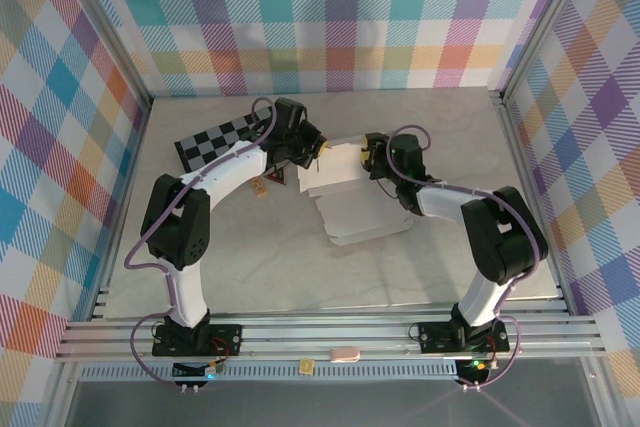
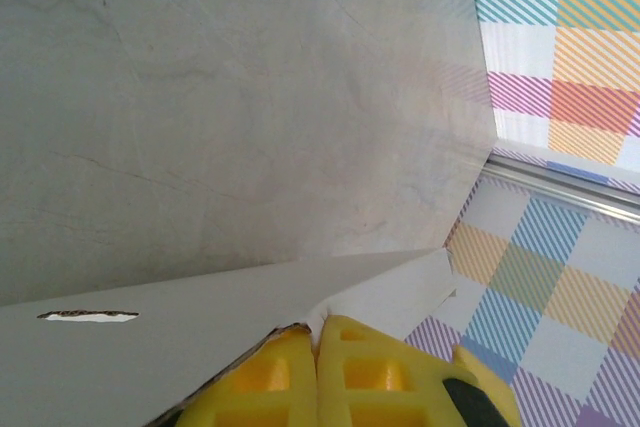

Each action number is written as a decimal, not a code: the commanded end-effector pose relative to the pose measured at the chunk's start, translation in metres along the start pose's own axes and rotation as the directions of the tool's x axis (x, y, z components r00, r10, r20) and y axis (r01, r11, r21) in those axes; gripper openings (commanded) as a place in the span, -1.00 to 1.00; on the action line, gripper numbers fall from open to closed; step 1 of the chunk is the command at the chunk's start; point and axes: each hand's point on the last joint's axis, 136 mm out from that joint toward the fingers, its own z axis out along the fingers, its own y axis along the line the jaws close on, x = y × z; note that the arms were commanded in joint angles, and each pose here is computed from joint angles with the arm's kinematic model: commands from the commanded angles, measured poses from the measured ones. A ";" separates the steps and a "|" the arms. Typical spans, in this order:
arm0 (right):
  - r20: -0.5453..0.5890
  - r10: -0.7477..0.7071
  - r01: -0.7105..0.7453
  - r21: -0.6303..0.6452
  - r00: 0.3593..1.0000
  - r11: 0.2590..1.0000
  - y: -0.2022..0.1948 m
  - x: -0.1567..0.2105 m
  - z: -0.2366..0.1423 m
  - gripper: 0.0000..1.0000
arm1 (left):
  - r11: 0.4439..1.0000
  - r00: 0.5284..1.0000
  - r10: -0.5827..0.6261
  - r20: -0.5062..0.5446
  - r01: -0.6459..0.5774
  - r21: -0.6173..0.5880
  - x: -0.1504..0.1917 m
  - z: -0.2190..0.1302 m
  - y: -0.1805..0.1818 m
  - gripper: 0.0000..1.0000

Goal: Fold the paper box

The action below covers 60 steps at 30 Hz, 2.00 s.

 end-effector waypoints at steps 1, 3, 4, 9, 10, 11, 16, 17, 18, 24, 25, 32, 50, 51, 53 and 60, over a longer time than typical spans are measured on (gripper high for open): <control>-0.030 -0.033 0.032 -0.035 0.999 0.999 0.019 0.009 0.009 -0.26 | 0.999 0.999 0.041 -0.017 -0.041 0.023 0.000 -0.006 -0.011 -1.00; -0.024 -0.048 0.048 -0.015 0.999 0.999 0.017 0.008 0.013 -0.27 | 0.998 0.998 0.052 -0.031 -0.052 0.019 0.001 -0.005 -0.010 -1.00; -0.023 -0.056 0.056 -0.005 0.998 0.998 0.017 0.008 0.015 -0.28 | 0.998 0.998 0.056 -0.038 -0.056 0.015 0.002 -0.006 -0.010 -1.00; -0.023 -0.058 0.059 0.024 0.998 0.998 0.010 0.004 0.025 -0.46 | 0.998 0.997 0.066 -0.051 -0.065 0.022 0.002 -0.006 -0.011 -1.00; -0.025 -0.058 0.059 0.036 0.998 0.998 0.008 0.003 0.025 -0.46 | 0.997 0.996 0.070 -0.052 -0.069 0.022 0.001 -0.006 -0.012 -1.00; -0.026 -0.063 0.064 0.045 0.998 0.997 0.006 0.002 0.026 -0.46 | 0.997 0.996 0.072 -0.054 -0.071 0.021 0.002 -0.006 -0.012 -1.00; -0.021 -0.076 0.077 0.062 0.997 0.995 0.005 -0.001 0.028 -0.43 | 0.996 0.994 0.087 -0.069 -0.086 0.020 0.002 -0.005 -0.012 -1.00; -0.023 -0.079 0.080 0.060 0.997 0.995 0.006 -0.002 0.029 -0.45 | 0.996 0.993 0.088 -0.072 -0.087 0.019 0.002 -0.005 -0.012 -1.00; -0.024 -0.083 0.084 0.061 0.996 0.995 0.006 -0.002 0.031 -0.50 | 0.996 0.993 0.089 -0.074 -0.088 0.019 0.002 -0.004 -0.011 -1.00; -0.034 -0.091 0.093 0.068 0.995 0.993 0.008 0.000 0.032 -0.68 | 0.996 0.992 0.094 -0.087 -0.093 0.015 0.003 -0.002 -0.009 -1.00; -0.028 -0.089 0.091 0.069 0.996 0.993 0.008 -0.001 0.032 -0.73 | 0.995 0.992 0.095 -0.089 -0.094 0.014 0.003 -0.002 -0.009 -1.00; 0.007 -0.050 0.049 0.065 0.999 0.997 0.013 -0.008 0.027 -1.00 | 0.985 0.983 0.172 -0.061 -0.173 -0.012 -0.002 -0.019 -0.016 -0.57; 0.203 0.205 -0.242 0.176 0.957 0.954 0.061 -0.036 -0.036 -1.00 | 0.991 0.999 0.033 0.018 -0.035 0.126 -0.036 -0.037 0.064 -0.69; 0.206 0.214 -0.252 0.177 0.955 0.951 0.061 -0.037 -0.037 -1.00 | 0.987 0.999 0.030 0.018 -0.033 0.156 -0.036 -0.032 0.061 -0.69; 0.220 0.233 -0.273 0.174 0.947 0.946 0.059 -0.039 -0.039 -1.00 | 0.976 0.999 0.032 0.015 -0.034 0.215 -0.033 -0.020 0.051 -0.62; 0.251 0.271 -0.317 0.164 0.929 0.934 0.058 -0.050 -0.041 -1.00 | 0.956 1.000 -0.014 0.001 0.014 0.294 -0.027 0.008 0.052 -0.48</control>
